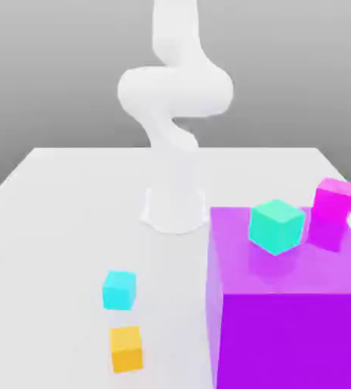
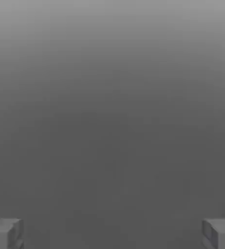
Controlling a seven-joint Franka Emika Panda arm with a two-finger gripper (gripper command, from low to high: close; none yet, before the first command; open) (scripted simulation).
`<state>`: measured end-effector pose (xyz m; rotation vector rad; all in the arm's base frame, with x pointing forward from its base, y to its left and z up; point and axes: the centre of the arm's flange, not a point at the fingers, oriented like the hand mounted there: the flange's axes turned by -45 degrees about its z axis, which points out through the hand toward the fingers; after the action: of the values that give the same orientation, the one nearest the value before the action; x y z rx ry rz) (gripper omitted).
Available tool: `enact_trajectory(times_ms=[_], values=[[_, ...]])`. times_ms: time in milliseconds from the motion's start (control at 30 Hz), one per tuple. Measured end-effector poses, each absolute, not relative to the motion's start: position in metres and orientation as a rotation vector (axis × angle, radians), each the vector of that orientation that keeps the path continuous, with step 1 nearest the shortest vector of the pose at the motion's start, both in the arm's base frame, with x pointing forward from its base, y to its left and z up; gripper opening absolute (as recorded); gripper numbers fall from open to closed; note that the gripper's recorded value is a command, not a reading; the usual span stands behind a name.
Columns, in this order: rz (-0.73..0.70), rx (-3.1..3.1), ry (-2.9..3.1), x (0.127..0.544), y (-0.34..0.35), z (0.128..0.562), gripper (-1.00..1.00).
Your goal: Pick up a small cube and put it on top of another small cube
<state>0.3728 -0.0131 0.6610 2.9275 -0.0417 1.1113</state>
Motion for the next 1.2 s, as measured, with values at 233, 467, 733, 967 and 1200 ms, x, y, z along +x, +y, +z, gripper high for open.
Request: enact_trajectory(times_ms=[233,467,733,967,1200], values=[[0.729,3.012,-0.109,0.412,-0.059,0.487,0.0],[0.317,3.088,-0.18,0.372,-0.096,0.31,0.0],[0.004,3.134,-0.234,0.304,-0.108,0.16,0.0],[-0.001,3.132,-0.236,0.301,-0.108,0.131,-1.0],[0.0,3.134,-0.236,0.303,-0.108,0.151,-1.0]])
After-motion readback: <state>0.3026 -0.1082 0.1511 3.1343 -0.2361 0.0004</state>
